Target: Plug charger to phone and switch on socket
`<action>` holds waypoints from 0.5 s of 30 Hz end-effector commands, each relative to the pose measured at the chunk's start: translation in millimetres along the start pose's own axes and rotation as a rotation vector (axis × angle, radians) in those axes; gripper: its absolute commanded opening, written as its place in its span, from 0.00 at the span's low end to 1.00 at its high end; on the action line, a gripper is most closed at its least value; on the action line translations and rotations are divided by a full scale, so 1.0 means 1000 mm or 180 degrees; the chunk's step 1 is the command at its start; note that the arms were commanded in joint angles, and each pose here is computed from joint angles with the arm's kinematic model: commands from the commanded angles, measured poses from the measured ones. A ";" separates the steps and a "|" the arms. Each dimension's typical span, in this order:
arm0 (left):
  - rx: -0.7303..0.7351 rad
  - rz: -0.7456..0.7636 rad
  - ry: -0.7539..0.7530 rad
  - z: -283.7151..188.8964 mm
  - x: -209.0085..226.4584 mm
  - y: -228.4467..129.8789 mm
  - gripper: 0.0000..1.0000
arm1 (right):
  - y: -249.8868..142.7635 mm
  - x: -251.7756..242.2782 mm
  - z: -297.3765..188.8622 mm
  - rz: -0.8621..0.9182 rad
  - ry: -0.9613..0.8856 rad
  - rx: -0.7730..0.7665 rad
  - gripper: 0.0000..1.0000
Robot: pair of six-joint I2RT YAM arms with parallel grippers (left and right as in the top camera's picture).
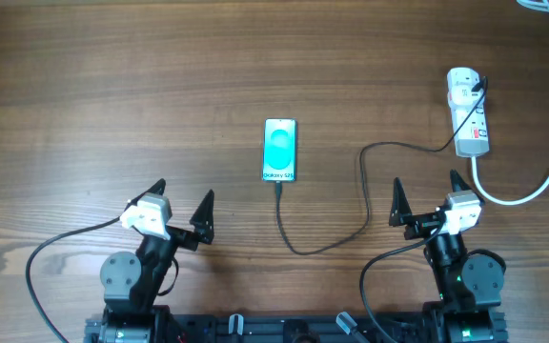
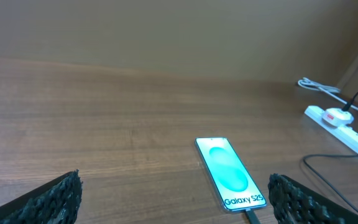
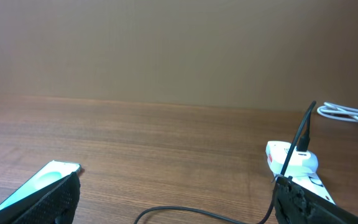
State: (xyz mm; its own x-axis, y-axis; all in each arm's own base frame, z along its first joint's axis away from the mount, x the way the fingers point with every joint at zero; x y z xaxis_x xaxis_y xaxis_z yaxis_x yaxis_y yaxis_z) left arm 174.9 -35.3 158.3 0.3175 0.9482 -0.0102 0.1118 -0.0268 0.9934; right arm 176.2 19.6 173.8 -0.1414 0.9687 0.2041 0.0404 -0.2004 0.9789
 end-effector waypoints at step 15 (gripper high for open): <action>-0.0185 0.0068 0.0372 -0.005 0.011 0.006 1.00 | 0.001 0.000 0.000 0.0023 -0.0002 -0.0031 1.00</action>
State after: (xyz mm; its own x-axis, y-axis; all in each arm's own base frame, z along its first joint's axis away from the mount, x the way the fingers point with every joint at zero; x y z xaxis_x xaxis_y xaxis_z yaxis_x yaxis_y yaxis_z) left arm 173.0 -29.4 167.9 0.2626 0.9648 0.0114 0.0495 -0.0253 0.9985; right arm 176.2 19.6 173.8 -0.1414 0.9687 0.2041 0.0404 -0.2004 0.9789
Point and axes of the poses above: each gripper's point midway between its finger pads, its own z axis out along the fingers, its own x axis along the line the jaws close on, y = z × x, the point moved 7 cm from there along -z, back along the fingers, and after that the axes turned 12 degrees about z, right-handed, at the moved point
